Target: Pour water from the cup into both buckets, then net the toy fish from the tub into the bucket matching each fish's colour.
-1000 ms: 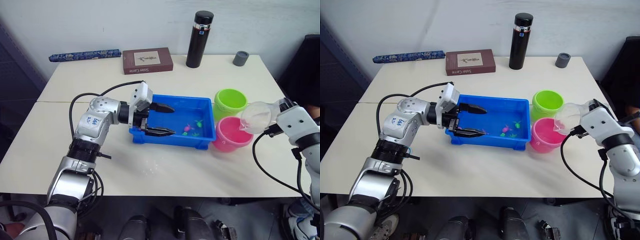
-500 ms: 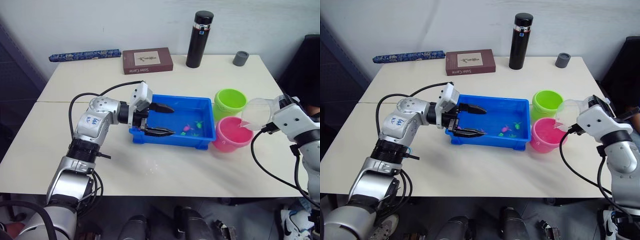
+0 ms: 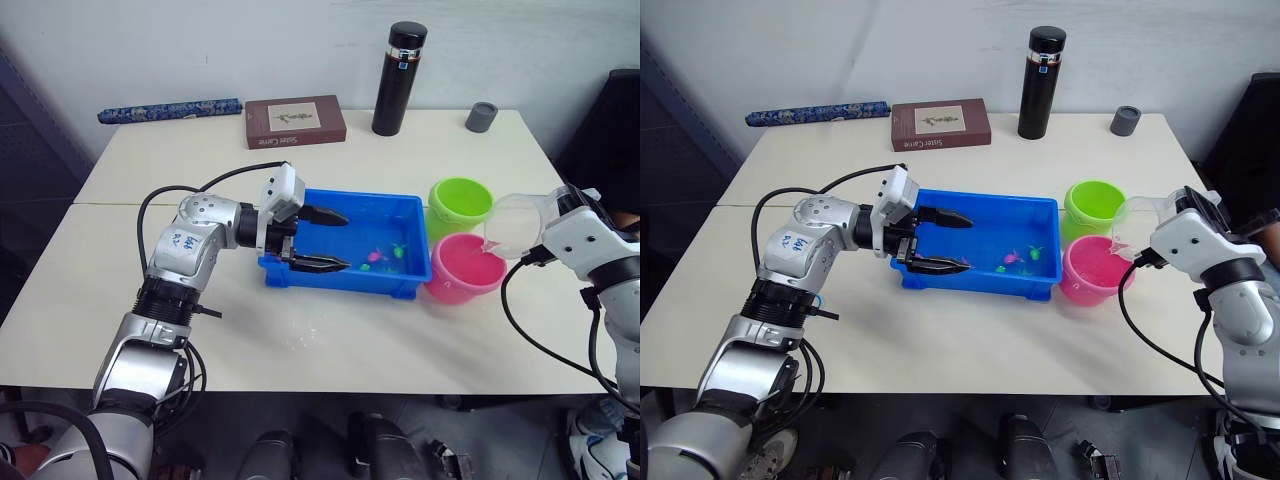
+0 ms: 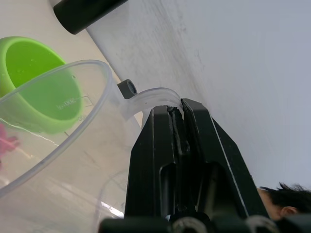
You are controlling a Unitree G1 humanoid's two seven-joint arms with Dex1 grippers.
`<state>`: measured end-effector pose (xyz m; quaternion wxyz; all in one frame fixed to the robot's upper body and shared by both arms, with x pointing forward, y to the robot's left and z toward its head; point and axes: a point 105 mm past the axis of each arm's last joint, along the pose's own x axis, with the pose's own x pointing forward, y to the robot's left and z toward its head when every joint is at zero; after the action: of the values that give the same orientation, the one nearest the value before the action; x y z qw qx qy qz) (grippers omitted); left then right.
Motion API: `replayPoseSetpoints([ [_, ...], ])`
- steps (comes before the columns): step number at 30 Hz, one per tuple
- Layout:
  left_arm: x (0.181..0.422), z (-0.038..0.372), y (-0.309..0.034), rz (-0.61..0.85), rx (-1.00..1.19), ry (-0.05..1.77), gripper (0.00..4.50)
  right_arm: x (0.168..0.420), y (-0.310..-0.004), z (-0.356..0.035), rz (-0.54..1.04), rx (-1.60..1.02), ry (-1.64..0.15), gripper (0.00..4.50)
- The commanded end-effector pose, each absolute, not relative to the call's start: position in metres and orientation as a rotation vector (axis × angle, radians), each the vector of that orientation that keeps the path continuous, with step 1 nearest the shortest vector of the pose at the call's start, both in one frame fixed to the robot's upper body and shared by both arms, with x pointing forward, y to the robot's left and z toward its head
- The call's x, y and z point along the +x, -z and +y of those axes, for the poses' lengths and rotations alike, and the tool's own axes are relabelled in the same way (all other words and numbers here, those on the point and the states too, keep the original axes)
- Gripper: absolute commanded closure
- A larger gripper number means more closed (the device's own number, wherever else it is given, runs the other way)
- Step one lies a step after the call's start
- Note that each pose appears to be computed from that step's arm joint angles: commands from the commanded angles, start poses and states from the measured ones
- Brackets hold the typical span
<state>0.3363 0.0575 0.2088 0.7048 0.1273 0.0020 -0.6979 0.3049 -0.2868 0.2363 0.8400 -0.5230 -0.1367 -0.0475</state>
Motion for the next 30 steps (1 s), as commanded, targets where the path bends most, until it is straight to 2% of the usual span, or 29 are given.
replayPoseSetpoints([
  [1,0.335,0.057,-0.216,-0.031,0.302,1.543,0.00,0.302,-0.248,-0.291,-0.298,-1.075,0.127,4.44],
  [7,0.346,0.064,-0.221,-0.030,0.257,1.480,0.00,0.306,-0.250,-0.306,-0.240,-0.847,0.180,4.44],
  [15,0.364,0.080,-0.234,-0.031,0.269,1.366,0.00,0.320,-0.264,-0.324,-0.245,-0.660,0.273,4.44],
  [23,0.379,0.085,-0.234,-0.014,0.272,1.271,0.00,0.353,-0.271,-0.326,-0.232,-0.616,0.333,4.44],
  [30,0.379,0.087,-0.235,-0.018,0.279,1.260,0.00,0.378,-0.273,-0.320,-0.229,-0.642,0.354,4.44],
])
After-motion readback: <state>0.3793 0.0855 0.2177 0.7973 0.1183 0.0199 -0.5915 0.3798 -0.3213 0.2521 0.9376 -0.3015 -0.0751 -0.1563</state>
